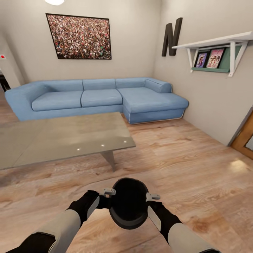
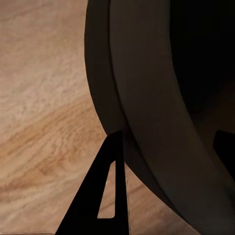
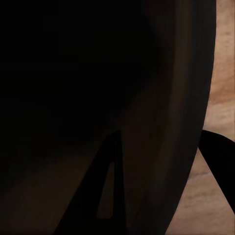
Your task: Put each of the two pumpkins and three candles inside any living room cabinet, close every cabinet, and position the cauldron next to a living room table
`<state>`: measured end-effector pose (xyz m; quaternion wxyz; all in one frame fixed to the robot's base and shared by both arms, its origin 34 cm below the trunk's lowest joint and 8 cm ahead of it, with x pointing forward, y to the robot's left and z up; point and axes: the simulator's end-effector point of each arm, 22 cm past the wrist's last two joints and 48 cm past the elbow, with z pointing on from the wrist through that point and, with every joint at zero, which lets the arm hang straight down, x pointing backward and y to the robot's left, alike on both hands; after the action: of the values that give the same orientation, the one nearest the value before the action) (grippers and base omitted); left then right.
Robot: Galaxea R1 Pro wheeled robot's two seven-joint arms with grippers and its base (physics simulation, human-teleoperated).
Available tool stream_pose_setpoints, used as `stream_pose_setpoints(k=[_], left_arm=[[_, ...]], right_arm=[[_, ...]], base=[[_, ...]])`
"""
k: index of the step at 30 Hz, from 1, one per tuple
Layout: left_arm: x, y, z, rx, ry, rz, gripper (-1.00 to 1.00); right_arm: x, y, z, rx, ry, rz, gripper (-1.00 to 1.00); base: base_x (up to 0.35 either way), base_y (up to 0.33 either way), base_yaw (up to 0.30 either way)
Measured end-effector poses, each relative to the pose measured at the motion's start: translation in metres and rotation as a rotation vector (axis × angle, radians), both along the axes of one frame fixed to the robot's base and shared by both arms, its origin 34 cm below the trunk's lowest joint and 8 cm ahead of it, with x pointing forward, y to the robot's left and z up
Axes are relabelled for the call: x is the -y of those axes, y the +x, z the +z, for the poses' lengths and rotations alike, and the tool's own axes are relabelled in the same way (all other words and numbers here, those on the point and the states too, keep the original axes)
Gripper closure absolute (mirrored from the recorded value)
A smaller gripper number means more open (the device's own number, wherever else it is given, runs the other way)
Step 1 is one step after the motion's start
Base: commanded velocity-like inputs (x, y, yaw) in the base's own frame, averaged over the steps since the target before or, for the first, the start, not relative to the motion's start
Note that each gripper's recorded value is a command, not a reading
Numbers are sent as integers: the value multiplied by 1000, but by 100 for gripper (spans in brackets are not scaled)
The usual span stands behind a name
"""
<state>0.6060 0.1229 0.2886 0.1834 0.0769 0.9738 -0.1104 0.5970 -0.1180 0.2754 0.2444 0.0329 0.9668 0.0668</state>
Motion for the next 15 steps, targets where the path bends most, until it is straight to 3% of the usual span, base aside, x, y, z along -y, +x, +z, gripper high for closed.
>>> stream_pose_setpoints(k=[15], left_arm=[[0, 0, 0, 0, 0, 0, 100]], right_arm=[[0, 0, 0, 0, 0, 0, 100]], base=[[0, 0, 289]])
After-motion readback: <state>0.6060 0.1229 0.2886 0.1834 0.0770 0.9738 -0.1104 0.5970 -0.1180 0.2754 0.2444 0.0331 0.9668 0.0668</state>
